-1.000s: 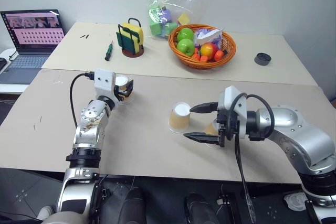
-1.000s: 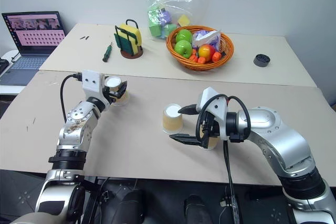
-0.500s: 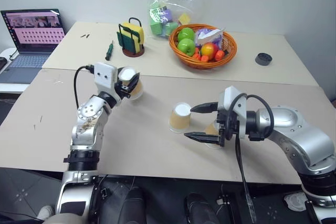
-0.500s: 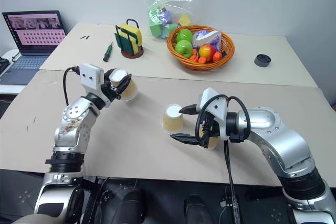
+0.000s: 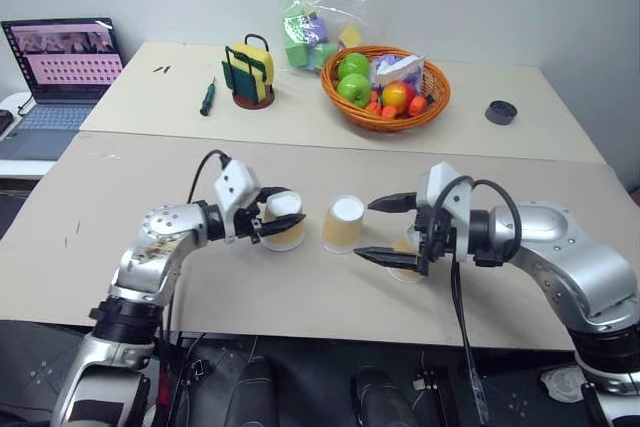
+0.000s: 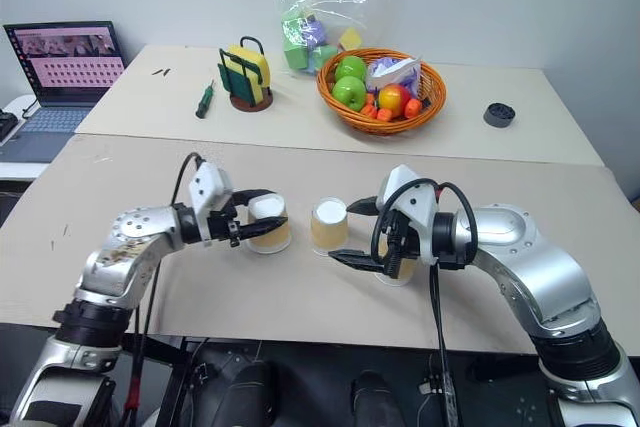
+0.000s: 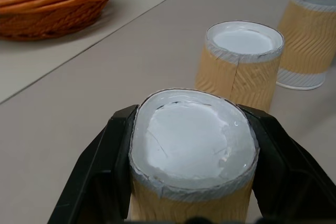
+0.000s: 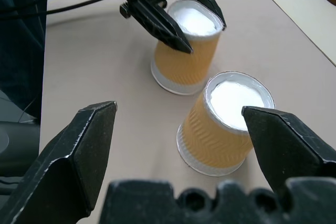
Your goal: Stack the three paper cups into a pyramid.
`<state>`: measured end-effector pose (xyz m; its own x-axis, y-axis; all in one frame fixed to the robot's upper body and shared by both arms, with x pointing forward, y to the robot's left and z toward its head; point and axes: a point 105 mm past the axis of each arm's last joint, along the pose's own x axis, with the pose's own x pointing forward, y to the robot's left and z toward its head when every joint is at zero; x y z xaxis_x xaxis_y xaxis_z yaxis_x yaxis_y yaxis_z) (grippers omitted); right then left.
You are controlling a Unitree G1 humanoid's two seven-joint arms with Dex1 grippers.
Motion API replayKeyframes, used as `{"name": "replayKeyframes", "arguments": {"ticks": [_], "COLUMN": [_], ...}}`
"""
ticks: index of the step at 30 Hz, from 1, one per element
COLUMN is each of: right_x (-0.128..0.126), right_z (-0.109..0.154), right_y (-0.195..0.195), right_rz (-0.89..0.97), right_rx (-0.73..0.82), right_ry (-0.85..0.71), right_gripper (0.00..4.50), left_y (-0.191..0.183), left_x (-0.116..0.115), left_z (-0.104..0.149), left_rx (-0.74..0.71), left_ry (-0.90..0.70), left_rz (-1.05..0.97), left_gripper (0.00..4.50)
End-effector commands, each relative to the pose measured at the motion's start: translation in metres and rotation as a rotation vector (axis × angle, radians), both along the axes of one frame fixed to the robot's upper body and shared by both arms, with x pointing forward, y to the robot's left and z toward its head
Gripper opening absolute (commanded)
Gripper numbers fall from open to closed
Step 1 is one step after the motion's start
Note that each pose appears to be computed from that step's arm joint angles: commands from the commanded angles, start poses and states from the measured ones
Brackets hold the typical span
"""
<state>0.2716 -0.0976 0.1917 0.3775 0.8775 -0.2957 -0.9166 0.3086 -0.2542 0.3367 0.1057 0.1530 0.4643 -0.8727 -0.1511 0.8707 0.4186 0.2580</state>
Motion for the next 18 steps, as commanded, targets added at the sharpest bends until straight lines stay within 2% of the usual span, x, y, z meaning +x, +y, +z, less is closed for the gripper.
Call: {"name": "replayKeyframes", "arguments": {"ticks": [1,9,11,14,16,18], "right_x": [-0.004,-0.006,-0.006,-0.006,-0.006,-0.005], "right_z": [0.016,0.017,0.017,0.017,0.017,0.018], "right_y": [-0.003,-0.008,-0.008,-0.009,-0.009,-0.011], "right_rz": [-0.009,-0.035,-0.041,-0.045,-0.047,-0.051], "right_rx": [0.014,0.008,0.007,0.012,0.013,0.015], "right_ry": [-0.063,-0.066,-0.066,-0.065,-0.065,-0.064], "right_gripper": [4.5,4.5,4.5,4.5,4.5,4.5], "left_y": [-0.021,-0.029,-0.028,-0.027,-0.026,-0.019], "left_x": [-0.003,-0.004,-0.004,-0.004,-0.006,-0.009], "left_z": [-0.006,-0.013,-0.01,-0.006,0.003,0.022], "left_rx": [0.019,0.015,0.015,0.018,-0.004,-0.028], "left_ry": [-0.018,-0.009,-0.014,-0.019,-0.015,-0.015], "left_rz": [-0.076,-0.108,-0.11,-0.112,-0.122,-0.135], "left_gripper": [2.43,2.43,3.4,4.46,4.46,4.46]}}
